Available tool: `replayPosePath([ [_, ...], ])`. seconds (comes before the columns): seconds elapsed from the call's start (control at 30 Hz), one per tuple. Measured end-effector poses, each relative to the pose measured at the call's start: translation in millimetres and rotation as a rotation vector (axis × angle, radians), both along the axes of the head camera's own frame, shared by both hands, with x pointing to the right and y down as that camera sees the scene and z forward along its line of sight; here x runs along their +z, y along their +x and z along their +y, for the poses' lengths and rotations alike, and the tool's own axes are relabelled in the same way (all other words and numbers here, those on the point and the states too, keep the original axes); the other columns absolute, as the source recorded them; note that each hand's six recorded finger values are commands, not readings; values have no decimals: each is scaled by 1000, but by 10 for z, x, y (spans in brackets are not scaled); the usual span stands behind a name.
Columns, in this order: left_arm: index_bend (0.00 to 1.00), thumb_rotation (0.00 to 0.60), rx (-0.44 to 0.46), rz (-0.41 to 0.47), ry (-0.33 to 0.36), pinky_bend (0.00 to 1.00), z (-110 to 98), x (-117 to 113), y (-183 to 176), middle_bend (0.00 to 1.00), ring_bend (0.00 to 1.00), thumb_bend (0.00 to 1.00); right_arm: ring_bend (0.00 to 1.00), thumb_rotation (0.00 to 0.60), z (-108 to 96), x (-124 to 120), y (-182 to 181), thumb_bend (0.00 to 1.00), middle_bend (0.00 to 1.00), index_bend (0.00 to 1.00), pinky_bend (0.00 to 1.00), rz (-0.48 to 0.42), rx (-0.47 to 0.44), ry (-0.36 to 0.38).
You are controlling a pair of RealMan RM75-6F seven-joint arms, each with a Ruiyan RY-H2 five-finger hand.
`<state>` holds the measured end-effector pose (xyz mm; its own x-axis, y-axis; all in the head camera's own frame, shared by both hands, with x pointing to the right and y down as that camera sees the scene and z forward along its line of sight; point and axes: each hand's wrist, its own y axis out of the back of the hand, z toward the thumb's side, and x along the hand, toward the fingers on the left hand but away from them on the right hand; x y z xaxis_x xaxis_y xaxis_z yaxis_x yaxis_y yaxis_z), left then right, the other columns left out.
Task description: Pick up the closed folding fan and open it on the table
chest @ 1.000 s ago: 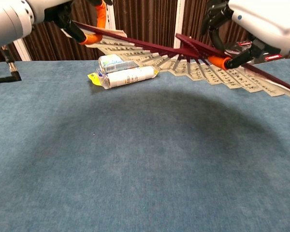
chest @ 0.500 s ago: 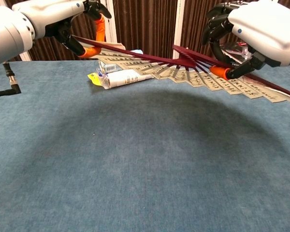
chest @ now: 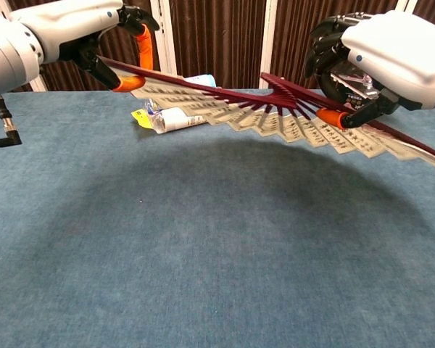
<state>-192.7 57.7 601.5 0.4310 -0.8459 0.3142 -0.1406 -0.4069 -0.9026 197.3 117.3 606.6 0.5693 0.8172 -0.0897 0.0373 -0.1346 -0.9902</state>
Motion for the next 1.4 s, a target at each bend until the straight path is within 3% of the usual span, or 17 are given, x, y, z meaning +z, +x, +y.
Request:
replayPosePath([
  [0.07,402,600,2,-3,2,0,-3,-13,-5,26,0,334,52,600,-4,-9,-1,763,255,320,112,12,-3,8],
  [0.2,342,600,4,-7,8,0,-3,-32,-13,7,0,316,28,600,1,-22,2,763,214,193,89,25,-1,15],
  [0.6,311,600,14,-17,0,0,40,-46,-59,1,0,273,0,600,79,-24,40,704,157,78,52,46,-7,-2],
  [0.8,289,600,18,-13,-1,0,65,-66,-77,0,0,266,0,600,153,-12,101,531,57,0,7,84,-2,-14],
  [1.0,251,600,17,-7,3,0,73,-102,-99,0,0,200,0,600,226,38,184,155,0,0,0,145,30,-61],
  [1.13,232,600,16,-6,7,0,69,-128,-119,0,0,150,0,600,283,78,213,88,0,0,0,179,38,-119],
  [1.4,208,600,10,-8,9,0,62,-155,-171,0,0,142,0,600,325,91,198,67,0,0,0,224,-16,-183],
])
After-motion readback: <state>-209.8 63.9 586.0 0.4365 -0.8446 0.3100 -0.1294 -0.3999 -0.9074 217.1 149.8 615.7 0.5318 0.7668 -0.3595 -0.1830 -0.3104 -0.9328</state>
